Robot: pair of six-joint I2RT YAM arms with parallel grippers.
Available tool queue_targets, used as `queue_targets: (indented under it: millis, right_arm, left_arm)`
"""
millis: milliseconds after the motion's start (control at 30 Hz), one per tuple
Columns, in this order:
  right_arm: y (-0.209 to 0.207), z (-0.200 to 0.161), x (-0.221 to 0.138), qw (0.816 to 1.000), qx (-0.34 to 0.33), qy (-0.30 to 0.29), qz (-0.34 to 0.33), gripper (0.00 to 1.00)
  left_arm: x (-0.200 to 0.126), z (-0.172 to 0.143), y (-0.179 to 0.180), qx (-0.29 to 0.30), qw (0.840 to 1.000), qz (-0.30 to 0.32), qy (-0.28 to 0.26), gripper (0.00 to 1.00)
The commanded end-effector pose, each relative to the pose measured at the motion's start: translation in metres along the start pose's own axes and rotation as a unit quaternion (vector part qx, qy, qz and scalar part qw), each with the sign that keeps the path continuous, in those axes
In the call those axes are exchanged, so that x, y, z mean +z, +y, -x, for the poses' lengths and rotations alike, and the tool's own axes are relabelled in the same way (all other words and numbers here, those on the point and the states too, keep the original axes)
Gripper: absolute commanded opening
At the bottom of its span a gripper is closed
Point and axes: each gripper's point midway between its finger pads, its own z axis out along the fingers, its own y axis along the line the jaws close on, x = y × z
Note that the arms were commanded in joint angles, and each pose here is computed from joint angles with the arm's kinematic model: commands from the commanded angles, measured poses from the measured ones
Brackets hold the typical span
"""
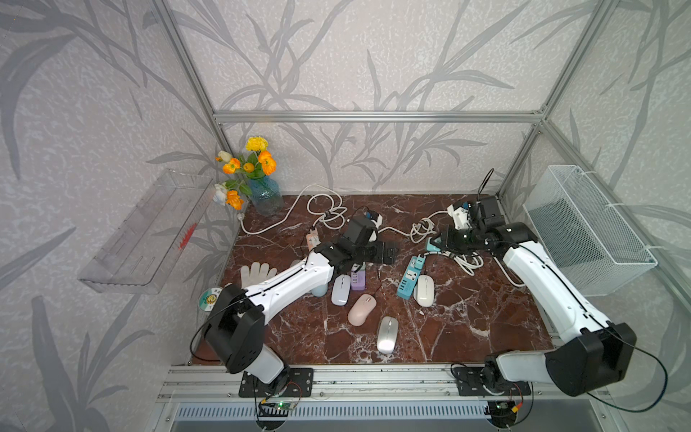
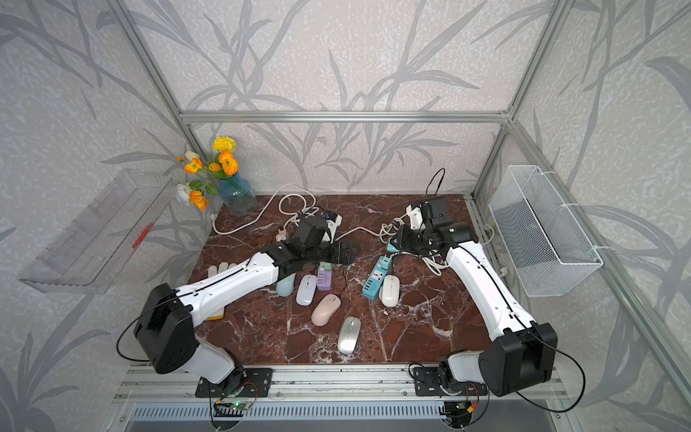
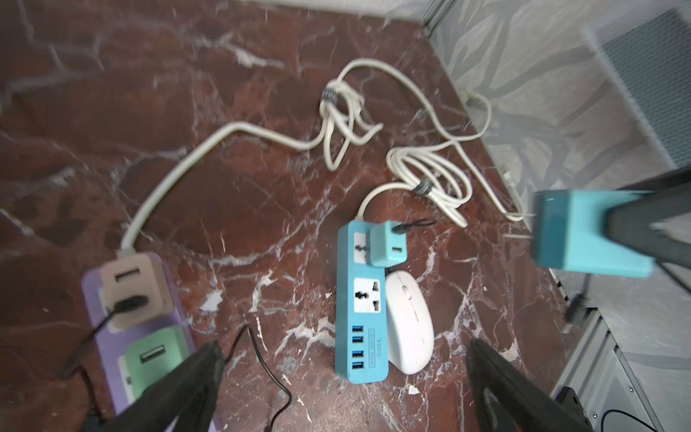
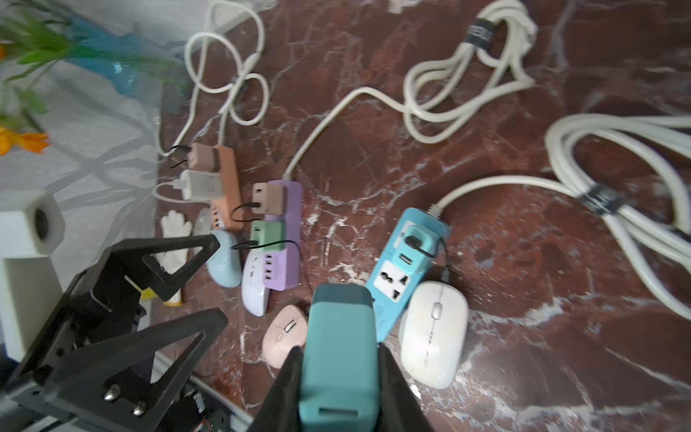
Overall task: Unplug the wireless mouse
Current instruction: Remove the power cord from the plug.
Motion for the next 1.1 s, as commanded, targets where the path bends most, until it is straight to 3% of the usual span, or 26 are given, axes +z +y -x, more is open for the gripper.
queue_targets:
  millis: [0,100,200,333,500,733,833,1067]
  right_arm:
    - [0.059,0.004,-0.016,0.986,-0.084,0.000,0.146,0.05]
    - [0.070,0.003,-0.020,0.980,-0.101,0.011,0.169,0.05]
    - [0.079,0.000,-0.022,0.976,-0.109,0.024,0.187,0.05]
    - [0.092,-0.012,-0.018,0.969,-0.122,0.060,0.205,0.05]
    - [0.102,-0.024,-0.008,0.965,-0.130,0.082,0.212,0.05]
    - [0.111,-0.035,0.007,0.960,-0.136,0.109,0.218,0.05]
    - [0.112,-0.039,0.011,0.959,-0.135,0.118,0.219,0.04]
    - [0.121,-0.046,0.014,0.954,-0.141,0.132,0.231,0.05]
  left_arm:
    - [-0.014,0.015,-0.004,0.168,0.983,-0.009,-0.080,1.00]
    - [-0.029,0.016,-0.026,0.279,0.953,-0.057,-0.105,1.00]
    - [-0.037,0.015,-0.034,0.347,0.930,-0.068,-0.097,1.00]
    - [-0.044,0.013,-0.042,0.437,0.888,-0.075,-0.124,1.00]
    - [-0.043,0.020,-0.045,0.455,0.879,-0.070,-0.123,0.98]
    - [-0.046,0.015,-0.064,0.452,0.875,-0.125,-0.118,0.75]
    - [-0.049,0.004,-0.072,0.473,0.860,-0.155,-0.113,0.65]
    - [-0.046,0.001,-0.073,0.471,0.861,-0.154,-0.111,0.57]
